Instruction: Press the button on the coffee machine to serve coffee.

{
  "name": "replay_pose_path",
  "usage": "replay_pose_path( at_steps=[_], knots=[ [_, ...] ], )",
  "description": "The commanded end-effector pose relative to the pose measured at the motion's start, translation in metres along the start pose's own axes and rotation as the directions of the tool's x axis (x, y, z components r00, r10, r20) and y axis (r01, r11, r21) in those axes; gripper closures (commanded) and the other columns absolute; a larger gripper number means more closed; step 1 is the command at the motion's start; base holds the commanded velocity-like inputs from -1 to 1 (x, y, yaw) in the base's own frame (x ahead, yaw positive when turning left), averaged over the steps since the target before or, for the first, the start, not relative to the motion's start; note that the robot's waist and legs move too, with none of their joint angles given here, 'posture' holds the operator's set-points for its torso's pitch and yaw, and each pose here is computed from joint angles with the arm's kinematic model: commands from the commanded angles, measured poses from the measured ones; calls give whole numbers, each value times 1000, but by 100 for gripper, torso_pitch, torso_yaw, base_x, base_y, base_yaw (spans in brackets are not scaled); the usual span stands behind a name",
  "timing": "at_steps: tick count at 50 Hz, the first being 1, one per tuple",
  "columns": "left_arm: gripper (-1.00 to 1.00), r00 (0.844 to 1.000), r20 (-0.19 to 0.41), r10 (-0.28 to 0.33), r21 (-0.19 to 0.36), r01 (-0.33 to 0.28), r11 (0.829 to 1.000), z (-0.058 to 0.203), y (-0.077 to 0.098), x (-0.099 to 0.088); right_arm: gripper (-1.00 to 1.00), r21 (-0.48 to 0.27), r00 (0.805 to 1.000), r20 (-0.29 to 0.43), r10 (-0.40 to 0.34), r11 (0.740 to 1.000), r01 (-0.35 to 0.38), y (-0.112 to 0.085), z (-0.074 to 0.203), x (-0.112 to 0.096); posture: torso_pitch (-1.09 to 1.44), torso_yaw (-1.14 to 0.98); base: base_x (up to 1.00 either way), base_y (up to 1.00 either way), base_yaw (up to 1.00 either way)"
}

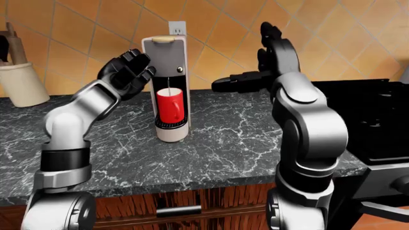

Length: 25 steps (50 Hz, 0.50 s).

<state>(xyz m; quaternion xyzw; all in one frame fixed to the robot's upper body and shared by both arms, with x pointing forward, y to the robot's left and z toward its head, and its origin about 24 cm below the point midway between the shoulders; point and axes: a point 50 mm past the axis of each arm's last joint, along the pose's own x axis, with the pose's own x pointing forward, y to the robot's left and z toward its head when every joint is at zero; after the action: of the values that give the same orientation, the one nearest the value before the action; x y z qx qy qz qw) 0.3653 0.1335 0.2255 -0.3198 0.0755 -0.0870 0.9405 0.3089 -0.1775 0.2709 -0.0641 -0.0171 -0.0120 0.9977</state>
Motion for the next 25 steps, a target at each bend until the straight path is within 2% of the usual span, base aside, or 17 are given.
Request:
replay_pose_path(
  at_steps=[1, 8, 25],
  knots=[
    [-100, 996, 75, -57, 3, 57, 998, 17, -14, -3, -100, -4, 997, 81, -10, 1000, 11, -2, 16, -3, -45, 0, 0, 0, 0],
    [-100, 995, 76, -57, -4, 58, 998, 18, -14, 4, -100, -1, 997, 79, -11, 1000, 11, -2, 15, -3, -45, 0, 0, 0, 0],
    [-100, 995, 75, -58, -6, 59, 998, 17, -16, 4, -100, 2, 997, 76, -11, 1000, 11, -2, 13, -4, -45, 0, 0, 0, 0]
  ],
)
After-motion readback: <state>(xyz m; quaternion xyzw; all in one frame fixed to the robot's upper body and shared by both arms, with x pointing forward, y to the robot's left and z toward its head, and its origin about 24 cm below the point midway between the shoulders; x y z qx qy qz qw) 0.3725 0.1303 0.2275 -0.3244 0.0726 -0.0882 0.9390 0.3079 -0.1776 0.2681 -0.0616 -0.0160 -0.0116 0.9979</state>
